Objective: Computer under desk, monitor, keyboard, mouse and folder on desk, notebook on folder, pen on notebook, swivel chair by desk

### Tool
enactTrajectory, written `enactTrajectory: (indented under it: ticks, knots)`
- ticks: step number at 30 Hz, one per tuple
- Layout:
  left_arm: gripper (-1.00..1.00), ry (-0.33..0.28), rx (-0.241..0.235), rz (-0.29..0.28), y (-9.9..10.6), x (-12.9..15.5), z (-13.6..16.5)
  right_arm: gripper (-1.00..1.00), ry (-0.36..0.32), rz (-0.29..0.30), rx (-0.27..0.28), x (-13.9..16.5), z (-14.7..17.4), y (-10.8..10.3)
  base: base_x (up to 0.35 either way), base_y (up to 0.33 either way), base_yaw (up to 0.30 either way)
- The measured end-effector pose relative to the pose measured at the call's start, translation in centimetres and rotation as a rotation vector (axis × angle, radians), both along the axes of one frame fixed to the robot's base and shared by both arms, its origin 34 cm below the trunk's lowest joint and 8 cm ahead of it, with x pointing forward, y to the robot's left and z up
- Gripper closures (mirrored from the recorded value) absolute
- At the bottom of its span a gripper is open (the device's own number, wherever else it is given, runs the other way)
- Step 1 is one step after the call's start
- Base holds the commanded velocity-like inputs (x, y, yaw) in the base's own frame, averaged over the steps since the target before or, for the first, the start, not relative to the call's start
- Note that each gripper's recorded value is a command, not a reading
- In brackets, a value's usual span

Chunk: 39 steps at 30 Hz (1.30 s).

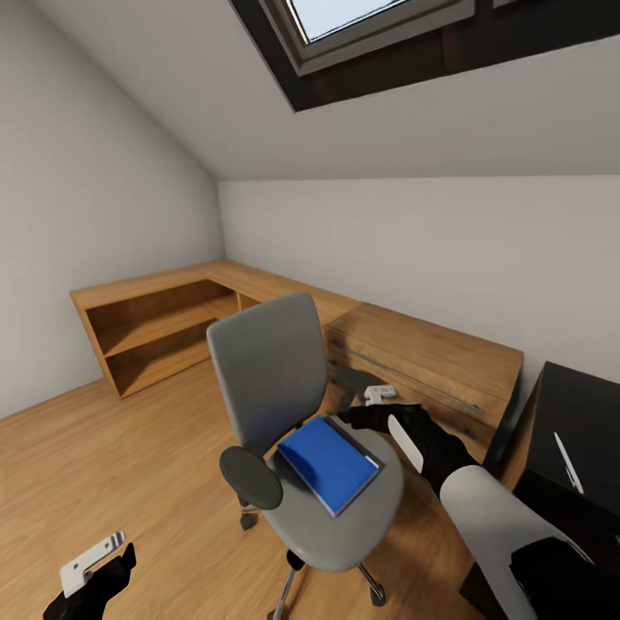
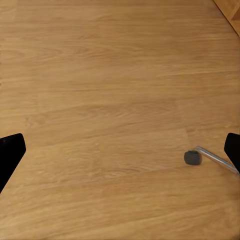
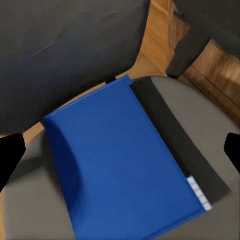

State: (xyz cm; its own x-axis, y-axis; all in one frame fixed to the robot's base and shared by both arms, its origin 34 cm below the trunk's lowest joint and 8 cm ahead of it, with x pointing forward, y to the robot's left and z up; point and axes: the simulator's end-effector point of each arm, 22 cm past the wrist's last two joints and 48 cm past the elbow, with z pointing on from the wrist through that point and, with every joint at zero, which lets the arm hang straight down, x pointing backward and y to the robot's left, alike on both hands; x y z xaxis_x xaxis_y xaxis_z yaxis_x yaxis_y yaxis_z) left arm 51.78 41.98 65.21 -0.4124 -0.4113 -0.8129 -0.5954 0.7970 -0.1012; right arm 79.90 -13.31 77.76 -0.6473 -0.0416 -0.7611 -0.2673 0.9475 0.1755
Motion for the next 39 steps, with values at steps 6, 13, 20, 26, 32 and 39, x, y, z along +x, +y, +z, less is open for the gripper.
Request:
enactTrajectory:
  ticks: [6,13,20,26,32,39]
  knots:
    - [-1.0,0.001,0.001,0.017,0.6,-0.5,-1.1,-1.0,-0.001,0.0,-0.003,-0.1,-1.1,-0.1,0.0,0.0,0.0]
    - [-1.0,0.001,-0.001,0.027,0.9,-0.9,-2.5,-1.0,-0.001,0.001,-0.004,-0.2,-2.4,0.0,0.0,0.0,0.0]
    - [-1.0,0.001,-0.002,0.027,0.8,-1.0,-3.8,-1.0,-0.002,0.001,-0.004,-0.4,-3.7,0.0,0.0,0.0,0.0]
    - [-1.0,0.001,-0.001,0.027,0.8,-1.2,-5.0,-1.0,-0.003,0.001,-0.004,-0.5,-4.8,0.0,0.0,0.0,0.0]
    - [-1.0,0.003,-0.001,0.026,0.8,-1.4,-6.2,-1.0,-0.004,0.001,-0.005,-0.7,-6.0,0.0,0.0,0.0,0.0]
    - [-1.0,0.005,-0.002,0.026,0.8,-1.6,-7.7,-1.0,-0.005,-0.001,-0.006,-0.9,-7.4,0.0,0.0,0.0,0.0]
